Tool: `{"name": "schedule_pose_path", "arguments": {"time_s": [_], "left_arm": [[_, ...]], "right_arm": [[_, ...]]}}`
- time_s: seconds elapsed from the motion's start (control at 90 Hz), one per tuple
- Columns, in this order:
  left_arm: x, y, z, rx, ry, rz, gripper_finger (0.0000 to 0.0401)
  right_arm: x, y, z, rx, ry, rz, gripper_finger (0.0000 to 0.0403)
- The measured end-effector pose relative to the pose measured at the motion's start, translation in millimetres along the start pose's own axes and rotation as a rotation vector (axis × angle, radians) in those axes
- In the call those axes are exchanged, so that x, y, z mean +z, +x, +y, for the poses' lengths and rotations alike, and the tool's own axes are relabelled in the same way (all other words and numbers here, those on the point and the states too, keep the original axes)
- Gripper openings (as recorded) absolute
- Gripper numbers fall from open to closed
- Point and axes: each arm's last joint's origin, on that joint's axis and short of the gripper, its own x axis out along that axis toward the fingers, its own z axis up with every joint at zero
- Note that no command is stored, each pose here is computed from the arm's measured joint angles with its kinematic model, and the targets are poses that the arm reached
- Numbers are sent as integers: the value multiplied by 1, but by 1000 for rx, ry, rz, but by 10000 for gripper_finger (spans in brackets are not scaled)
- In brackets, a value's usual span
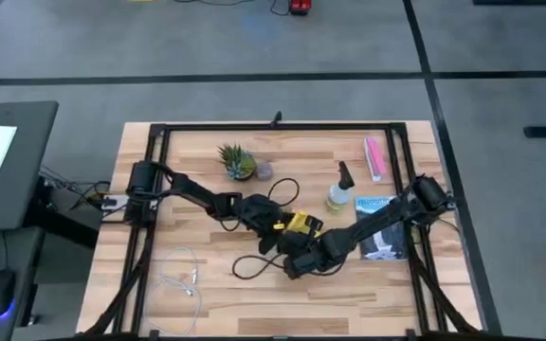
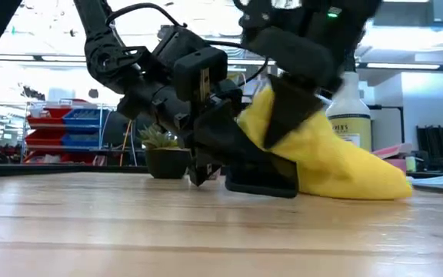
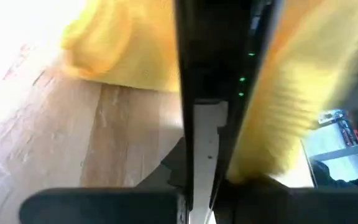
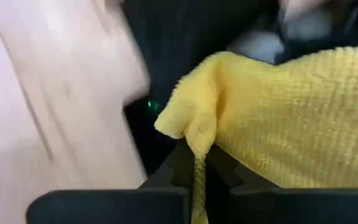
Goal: Apply microfiber cloth
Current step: Wipe the front side of the cellphone using the yellow microfiber cloth
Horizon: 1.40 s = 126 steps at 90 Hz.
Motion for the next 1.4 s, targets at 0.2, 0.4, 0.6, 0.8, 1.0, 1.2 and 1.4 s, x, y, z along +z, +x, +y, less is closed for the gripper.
{"name": "schedule_pose_path", "arguments": {"time_s": [0.2,0.4,0.6,0.8,1.0,1.2,1.4], "left_arm": [[0,0,0,0,8,-1,10],[0,0,0,7,6,-2,10],[0,-1,1,10,3,2,10],[0,-1,1,26,3,-1,10],[0,-1,1,29,-2,1,10],[-1,-1,2,35,2,15,10],[-1,0,1,15,11,15,10]], "right_arm": [[-8,-2,3,-9,2,30,0],[4,6,-7,-34,47,5,0],[20,11,-16,-14,51,-42,0],[30,6,-24,-63,66,-89,0],[31,3,-28,-95,61,-90,0],[20,-5,-30,-163,39,-40,0],[13,-8,-21,-134,-6,-41,0]]}}
